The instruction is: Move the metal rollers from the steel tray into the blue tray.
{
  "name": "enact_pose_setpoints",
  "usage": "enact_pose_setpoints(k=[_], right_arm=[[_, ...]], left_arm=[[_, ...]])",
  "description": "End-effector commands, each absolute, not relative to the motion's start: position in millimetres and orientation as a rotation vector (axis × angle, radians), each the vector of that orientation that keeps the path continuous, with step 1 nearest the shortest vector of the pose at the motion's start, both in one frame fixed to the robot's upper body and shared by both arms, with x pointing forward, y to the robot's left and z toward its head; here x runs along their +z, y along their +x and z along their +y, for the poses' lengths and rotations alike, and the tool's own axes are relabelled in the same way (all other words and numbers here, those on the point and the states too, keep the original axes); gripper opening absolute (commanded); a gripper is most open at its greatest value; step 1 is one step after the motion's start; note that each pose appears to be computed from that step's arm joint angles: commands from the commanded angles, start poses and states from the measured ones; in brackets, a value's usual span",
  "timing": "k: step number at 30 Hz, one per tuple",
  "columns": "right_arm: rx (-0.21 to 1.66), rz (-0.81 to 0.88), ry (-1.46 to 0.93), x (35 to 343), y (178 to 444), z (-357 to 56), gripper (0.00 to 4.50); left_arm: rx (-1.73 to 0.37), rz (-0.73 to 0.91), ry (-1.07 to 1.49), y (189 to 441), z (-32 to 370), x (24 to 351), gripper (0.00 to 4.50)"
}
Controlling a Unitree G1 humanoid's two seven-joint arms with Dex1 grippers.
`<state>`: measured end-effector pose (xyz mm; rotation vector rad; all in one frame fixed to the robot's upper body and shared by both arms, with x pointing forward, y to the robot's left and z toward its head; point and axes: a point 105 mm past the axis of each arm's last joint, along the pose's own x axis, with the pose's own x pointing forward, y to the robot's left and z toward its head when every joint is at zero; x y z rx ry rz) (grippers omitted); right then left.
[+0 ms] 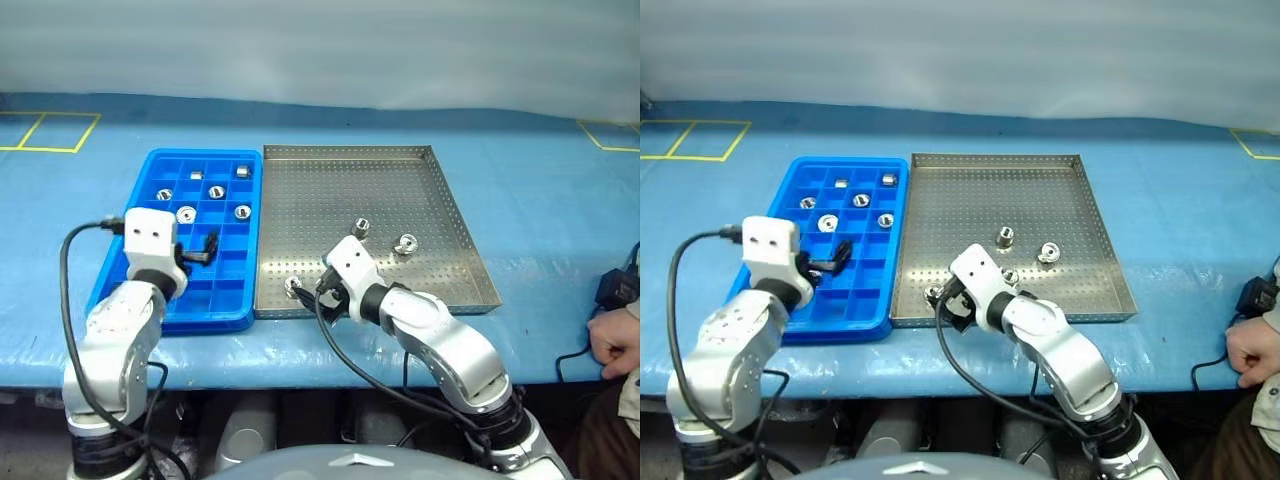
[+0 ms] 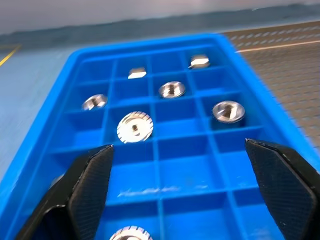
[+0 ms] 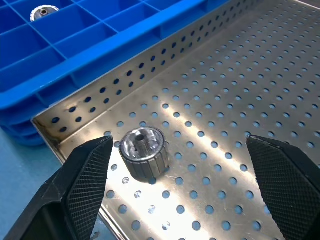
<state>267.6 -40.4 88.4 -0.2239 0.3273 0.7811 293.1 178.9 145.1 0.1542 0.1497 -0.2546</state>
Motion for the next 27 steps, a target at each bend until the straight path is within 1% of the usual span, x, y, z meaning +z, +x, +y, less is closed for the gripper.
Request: enact_pose_setpoints(k=[1,4,7,10,15,18,21,26,27], right_arm=[[0.727,0.301,-0.221,95.4,268.1,-50.6,4.50],[0.692,0.316,-0.212,91.7,266.1,-57.0,4.50],[0.670,0.325,-0.205,89.4,264.3,-59.9,4.50],[0.638,0.334,-0.195,86.8,261.7,-64.8,4.50],[0.609,0.331,-0.181,87.0,259.7,-67.9,4.50],[0.627,0.303,-0.159,92.7,255.2,-65.6,4.50],[0.679,0.260,-0.133,102.8,248.4,-59.6,4.50],[0.714,0.225,-0.130,110.6,244.6,-54.6,4.50],[0.711,0.221,-0.129,111.2,244.9,-54.5,4.50]], left_arm=[[-0.509,0.174,0.174,292.4,144.2,146.8,4.46],[-0.677,0.260,0.179,290.4,124.4,138.8,4.46],[-0.769,0.330,0.177,289.2,114.0,132.9,4.46],[-0.881,0.475,0.252,287.5,103.1,112.6,4.46],[-0.955,0.600,0.349,290.4,100.2,92.0,4.46],[-0.992,0.653,0.424,292.4,98.1,82.3,4.46],[-1.021,0.692,0.486,293.1,97.5,74.2,4.46],[-1.061,0.718,0.559,293.0,97.8,65.8,4.46],[-1.065,0.721,0.571,293.1,98.5,64.6,4.29]])
